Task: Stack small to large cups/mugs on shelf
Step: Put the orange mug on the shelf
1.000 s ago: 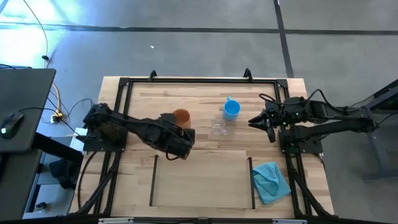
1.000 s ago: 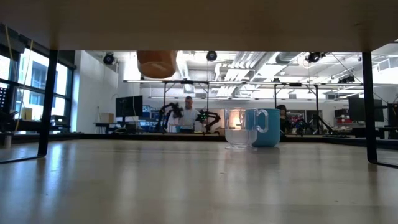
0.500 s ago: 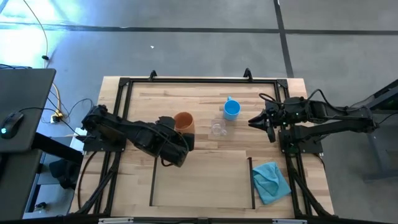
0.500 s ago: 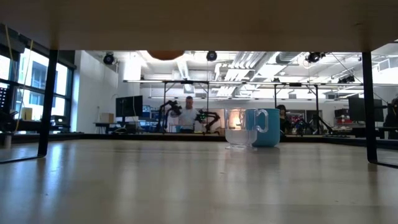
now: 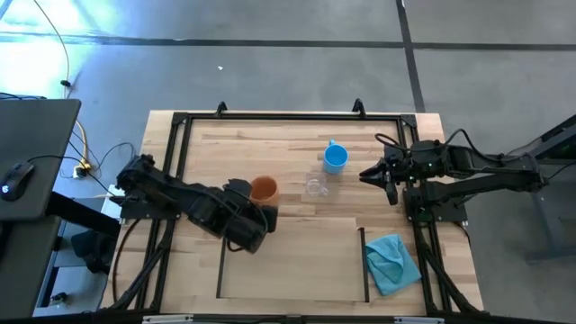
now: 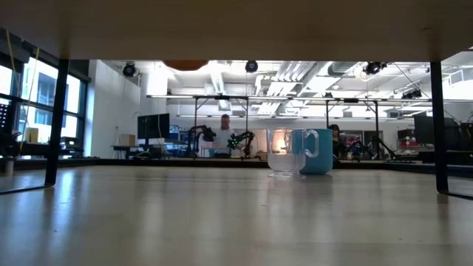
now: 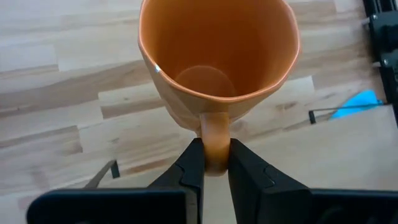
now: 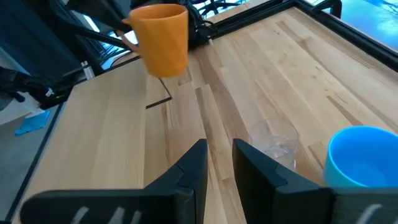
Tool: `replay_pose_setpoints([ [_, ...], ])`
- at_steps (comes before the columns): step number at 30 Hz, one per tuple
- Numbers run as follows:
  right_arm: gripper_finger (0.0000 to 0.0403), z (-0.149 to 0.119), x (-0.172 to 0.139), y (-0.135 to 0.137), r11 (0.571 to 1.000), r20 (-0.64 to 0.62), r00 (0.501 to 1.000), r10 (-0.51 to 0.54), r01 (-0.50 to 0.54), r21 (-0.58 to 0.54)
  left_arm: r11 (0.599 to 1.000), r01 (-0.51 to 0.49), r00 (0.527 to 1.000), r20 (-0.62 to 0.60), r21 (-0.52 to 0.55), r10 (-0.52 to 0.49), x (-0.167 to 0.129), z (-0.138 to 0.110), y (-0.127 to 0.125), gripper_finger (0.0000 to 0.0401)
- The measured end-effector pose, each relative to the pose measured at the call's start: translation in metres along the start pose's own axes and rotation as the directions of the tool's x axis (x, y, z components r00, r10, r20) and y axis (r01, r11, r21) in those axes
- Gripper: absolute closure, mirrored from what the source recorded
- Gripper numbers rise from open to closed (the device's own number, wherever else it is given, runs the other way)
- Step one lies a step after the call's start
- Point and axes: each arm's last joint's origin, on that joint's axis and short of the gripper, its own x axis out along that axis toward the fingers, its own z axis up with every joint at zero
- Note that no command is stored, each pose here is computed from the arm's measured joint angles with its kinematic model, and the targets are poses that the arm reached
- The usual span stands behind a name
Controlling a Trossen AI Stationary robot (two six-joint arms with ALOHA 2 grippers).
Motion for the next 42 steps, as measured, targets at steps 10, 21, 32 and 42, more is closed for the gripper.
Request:
replay_pose_setpoints([
  [10, 0.0336, 0.0, 0.0, 0.0, 1.0, 0.004, 1.0, -0.011, 0.011, 0.022, 0.999, 0.024, 1.0, -0.008, 0.033, -0.024, -0.008, -0.015, 0.004, 0.0369],
  [21, 0.0336, 0.0, 0.005, 0.0, 0.997, -0.008, 1.0, -0.021, 0.022, 0.068, 0.981, 0.09, 0.996, -0.044, 0.17, -0.084, -0.027, -0.026, 0.006, 0.0369],
  [32, 0.0336, 0.004, 0.032, 0.001, 0.99, -0.029, 0.999, -0.04, 0.043, 0.134, 0.931, 0.153, 0.988, -0.041, 0.331, -0.148, -0.044, -0.041, 0.011, 0.0369],
  [42, 0.0336, 0.01, 0.041, 0.003, 0.989, 0.013, 1.0, -0.023, 0.02, 0.147, 0.964, 0.136, 0.991, -0.037, 0.228, -0.131, -0.042, -0.065, 0.02, 0.0369],
])
